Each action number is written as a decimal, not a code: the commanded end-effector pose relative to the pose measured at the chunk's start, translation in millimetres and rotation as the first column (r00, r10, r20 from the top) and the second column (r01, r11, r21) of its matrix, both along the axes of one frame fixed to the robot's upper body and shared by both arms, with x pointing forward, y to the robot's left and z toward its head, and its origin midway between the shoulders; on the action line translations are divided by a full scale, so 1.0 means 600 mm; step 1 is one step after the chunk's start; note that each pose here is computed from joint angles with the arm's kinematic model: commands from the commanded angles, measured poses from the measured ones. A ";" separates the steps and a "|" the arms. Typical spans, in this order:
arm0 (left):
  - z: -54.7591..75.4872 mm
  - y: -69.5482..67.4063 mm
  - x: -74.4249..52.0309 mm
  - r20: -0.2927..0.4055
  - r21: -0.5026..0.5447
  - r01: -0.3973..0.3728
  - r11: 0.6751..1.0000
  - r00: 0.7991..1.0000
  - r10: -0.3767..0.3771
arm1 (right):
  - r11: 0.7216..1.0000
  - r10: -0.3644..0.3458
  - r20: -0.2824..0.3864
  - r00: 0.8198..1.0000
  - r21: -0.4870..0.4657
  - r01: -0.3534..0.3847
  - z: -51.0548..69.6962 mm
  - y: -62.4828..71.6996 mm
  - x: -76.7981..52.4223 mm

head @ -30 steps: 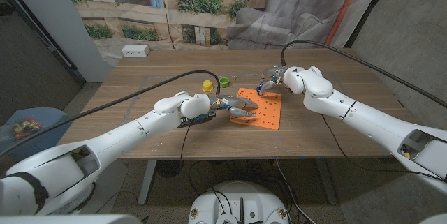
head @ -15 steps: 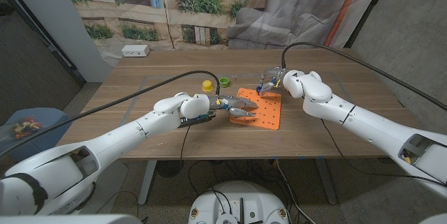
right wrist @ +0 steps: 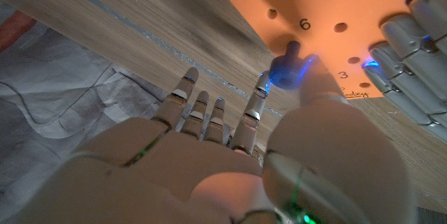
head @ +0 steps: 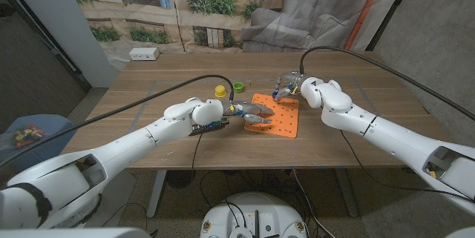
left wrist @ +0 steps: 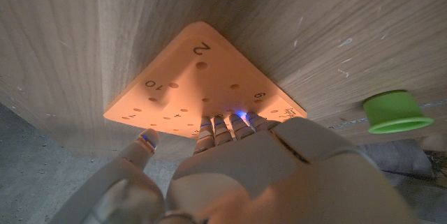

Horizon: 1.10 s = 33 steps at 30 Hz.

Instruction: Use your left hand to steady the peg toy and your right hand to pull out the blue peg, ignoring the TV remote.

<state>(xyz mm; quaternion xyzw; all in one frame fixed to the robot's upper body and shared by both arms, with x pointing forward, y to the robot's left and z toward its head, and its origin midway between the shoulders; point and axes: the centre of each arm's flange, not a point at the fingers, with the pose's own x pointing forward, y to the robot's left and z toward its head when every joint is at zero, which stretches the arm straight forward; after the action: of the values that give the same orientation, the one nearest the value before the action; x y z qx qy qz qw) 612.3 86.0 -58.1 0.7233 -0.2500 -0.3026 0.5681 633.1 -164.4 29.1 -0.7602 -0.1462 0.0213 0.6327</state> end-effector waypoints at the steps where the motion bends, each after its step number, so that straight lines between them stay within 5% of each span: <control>1: -0.003 -0.002 0.001 -0.006 -0.001 0.003 1.000 1.000 -0.003 | 0.999 -0.003 0.034 0.999 0.033 0.002 -0.004 0.000 0.002; 33: -0.009 -0.002 -0.003 -0.044 0.000 0.001 1.000 0.999 -0.001 | 0.986 0.005 0.073 0.997 0.163 -0.017 -0.007 -0.020 -0.005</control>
<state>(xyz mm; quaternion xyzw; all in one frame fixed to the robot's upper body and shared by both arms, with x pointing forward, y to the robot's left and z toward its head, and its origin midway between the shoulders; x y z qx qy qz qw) 610.9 85.3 -61.9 0.7184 -0.2446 -0.3103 0.5725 631.5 -173.1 24.8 -0.7171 -0.1725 -0.0099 0.6752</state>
